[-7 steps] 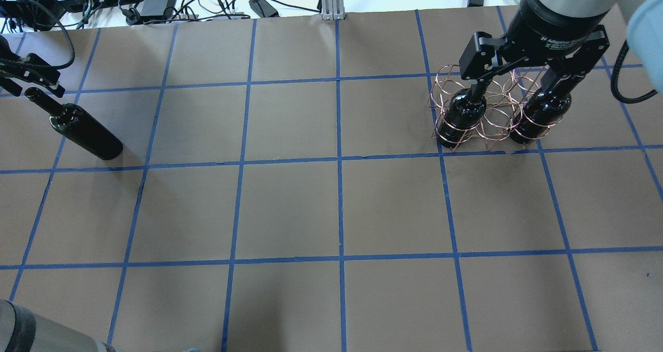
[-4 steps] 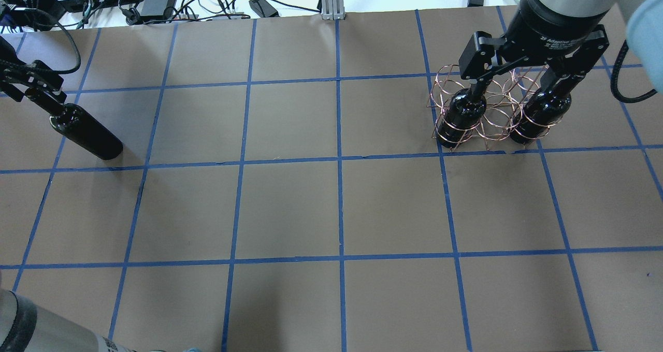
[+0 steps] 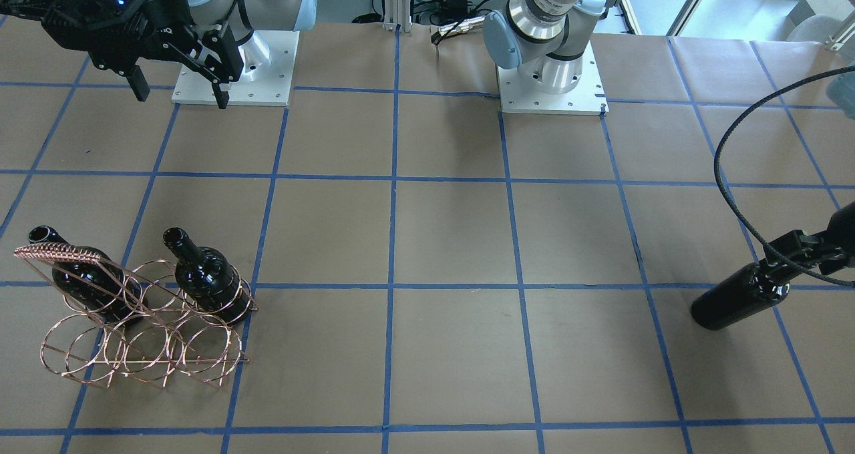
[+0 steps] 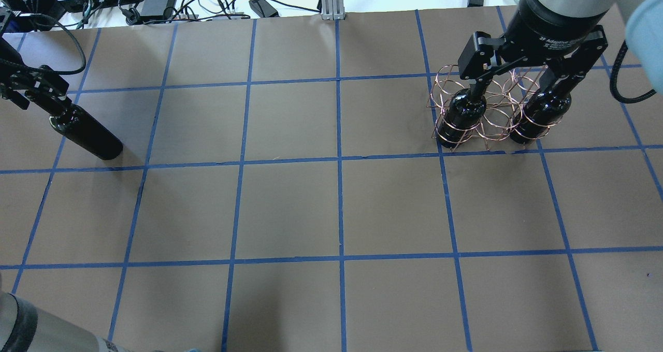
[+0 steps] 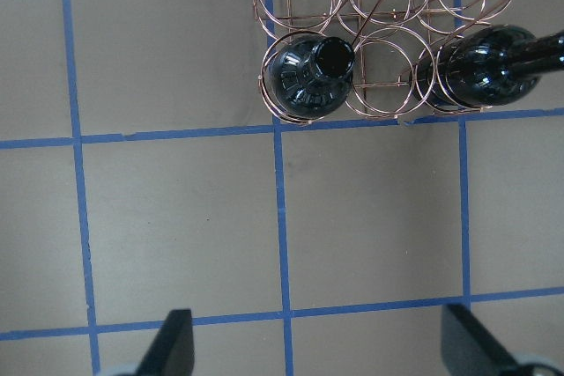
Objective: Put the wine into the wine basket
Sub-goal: 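Close the left gripper on the black bottle's neck, then lift the bottle with the left gripper and swing it upright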
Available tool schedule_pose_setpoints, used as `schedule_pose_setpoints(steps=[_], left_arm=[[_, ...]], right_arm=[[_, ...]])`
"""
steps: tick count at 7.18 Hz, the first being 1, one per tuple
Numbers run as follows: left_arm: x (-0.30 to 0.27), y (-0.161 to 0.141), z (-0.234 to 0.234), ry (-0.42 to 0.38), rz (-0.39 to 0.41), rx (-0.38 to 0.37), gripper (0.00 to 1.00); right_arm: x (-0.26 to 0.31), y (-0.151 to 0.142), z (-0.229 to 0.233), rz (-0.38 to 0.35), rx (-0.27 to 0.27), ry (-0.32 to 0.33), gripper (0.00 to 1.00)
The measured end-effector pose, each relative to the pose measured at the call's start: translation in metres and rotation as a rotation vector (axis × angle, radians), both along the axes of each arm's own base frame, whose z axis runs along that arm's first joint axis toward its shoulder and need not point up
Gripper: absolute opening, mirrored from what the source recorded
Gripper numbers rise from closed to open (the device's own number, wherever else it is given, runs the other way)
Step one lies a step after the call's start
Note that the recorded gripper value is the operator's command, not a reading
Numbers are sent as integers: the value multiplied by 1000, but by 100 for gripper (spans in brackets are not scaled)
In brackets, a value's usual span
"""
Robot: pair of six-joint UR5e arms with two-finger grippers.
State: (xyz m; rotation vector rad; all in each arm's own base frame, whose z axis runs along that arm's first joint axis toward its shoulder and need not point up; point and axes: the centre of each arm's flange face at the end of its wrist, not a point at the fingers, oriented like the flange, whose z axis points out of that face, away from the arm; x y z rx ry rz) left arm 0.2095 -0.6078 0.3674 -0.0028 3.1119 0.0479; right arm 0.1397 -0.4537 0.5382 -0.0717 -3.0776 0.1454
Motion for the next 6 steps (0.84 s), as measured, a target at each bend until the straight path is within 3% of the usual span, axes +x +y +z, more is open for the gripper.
schedule_pose_setpoints(steps=[1,2,3,4,5,6], left_arm=[[1,0,-1,1,6,0,75],[1,1,0,2,9,-1,68],[1,1,-1,5,11,-2,49],[2,1,-2,9,14,-1,43],[3,2,-3,10,16,1,27],[3,3,-4,12,17,4,19]], right_arm=[[0,0,0,0,0,1,100],[0,0,0,0,1,1,100],[0,0,0,0,1,1,100],[0,0,0,1,2,0,100],[0,1,0,1,2,0,100],[0,1,0,2,3,2,100]])
